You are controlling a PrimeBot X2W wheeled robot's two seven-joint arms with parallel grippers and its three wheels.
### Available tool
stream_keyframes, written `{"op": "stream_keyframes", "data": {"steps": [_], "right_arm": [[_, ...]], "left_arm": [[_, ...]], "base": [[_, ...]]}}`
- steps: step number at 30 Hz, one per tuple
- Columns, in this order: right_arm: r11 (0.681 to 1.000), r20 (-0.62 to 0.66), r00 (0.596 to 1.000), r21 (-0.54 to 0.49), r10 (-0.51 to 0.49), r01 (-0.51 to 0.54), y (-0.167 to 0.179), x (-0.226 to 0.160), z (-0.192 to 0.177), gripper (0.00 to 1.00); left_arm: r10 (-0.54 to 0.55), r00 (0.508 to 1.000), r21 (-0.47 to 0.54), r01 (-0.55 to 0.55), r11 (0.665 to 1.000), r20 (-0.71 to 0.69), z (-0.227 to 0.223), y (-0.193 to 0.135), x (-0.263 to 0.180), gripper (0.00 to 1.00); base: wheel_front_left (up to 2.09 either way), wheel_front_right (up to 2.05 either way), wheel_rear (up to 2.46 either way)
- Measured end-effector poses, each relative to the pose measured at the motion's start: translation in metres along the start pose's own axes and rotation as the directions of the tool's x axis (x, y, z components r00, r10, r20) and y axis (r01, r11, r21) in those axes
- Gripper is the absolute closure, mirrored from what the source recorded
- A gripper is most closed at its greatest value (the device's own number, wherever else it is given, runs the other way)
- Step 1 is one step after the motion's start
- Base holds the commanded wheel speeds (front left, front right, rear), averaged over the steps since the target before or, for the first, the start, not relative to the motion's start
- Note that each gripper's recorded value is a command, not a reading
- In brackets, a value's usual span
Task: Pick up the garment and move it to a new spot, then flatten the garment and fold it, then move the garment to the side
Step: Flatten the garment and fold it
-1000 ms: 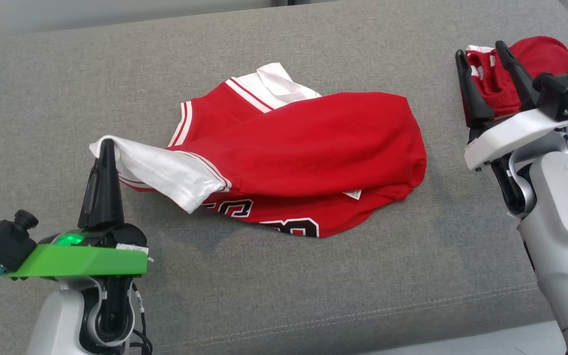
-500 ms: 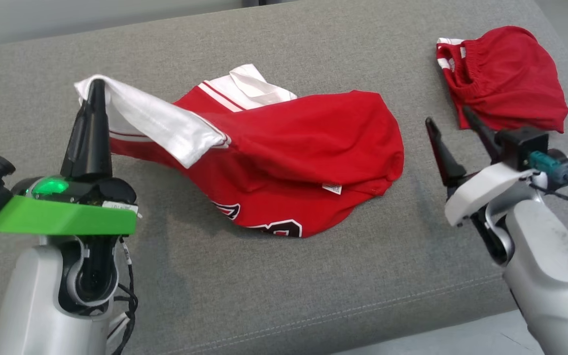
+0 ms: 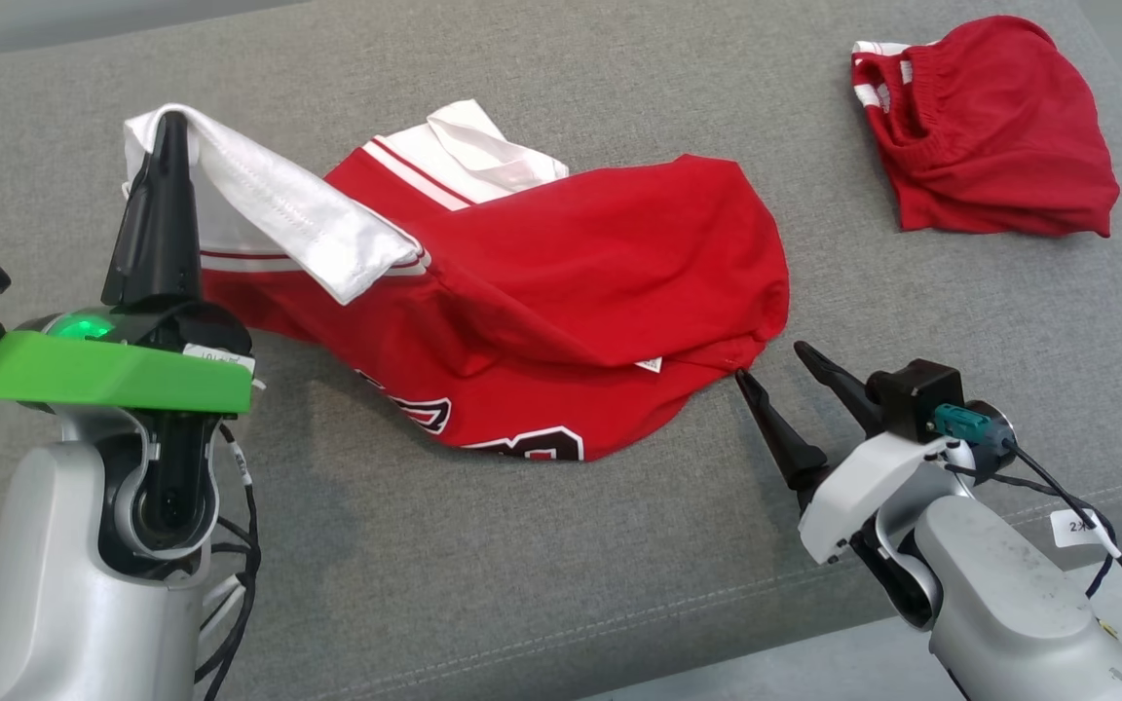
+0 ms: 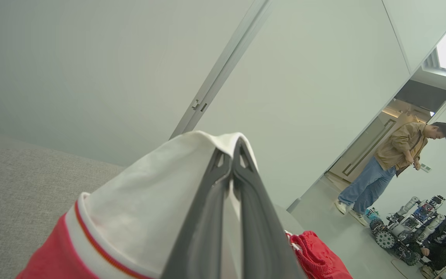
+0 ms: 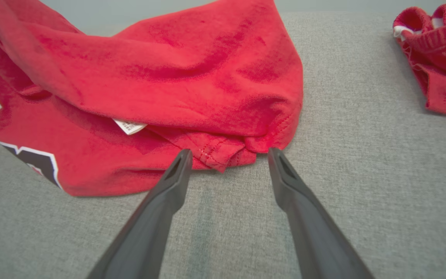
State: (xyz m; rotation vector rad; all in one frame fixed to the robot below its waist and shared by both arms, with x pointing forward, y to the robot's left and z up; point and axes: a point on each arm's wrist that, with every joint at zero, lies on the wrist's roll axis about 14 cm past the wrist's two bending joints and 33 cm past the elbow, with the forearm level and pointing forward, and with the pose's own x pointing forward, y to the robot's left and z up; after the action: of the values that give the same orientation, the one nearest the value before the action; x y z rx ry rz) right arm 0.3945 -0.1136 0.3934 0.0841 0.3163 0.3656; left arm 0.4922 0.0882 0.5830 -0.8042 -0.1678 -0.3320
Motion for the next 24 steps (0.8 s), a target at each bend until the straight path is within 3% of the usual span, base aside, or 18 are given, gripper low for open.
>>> {"op": "stream_keyframes", "data": {"steps": [22, 24], "right_arm": [[0.994, -0.072, 0.992, 0.034, 0.104, -0.102, 0.024, 0.017, -0.020, 0.00], [0.994, -0.071, 0.992, 0.037, 0.105, -0.103, 0.024, 0.017, -0.020, 0.19]], "left_arm": [[0.102, 0.995, 0.010, -0.102, 0.995, 0.004, 0.003, 0.035, -0.012, 1.00], [0.104, 0.995, 0.011, -0.104, 0.995, 0.007, 0.003, 0.036, -0.012, 1.00]], "base": [[0.00, 0.00, 0.00], [0.00, 0.00, 0.00]]}}
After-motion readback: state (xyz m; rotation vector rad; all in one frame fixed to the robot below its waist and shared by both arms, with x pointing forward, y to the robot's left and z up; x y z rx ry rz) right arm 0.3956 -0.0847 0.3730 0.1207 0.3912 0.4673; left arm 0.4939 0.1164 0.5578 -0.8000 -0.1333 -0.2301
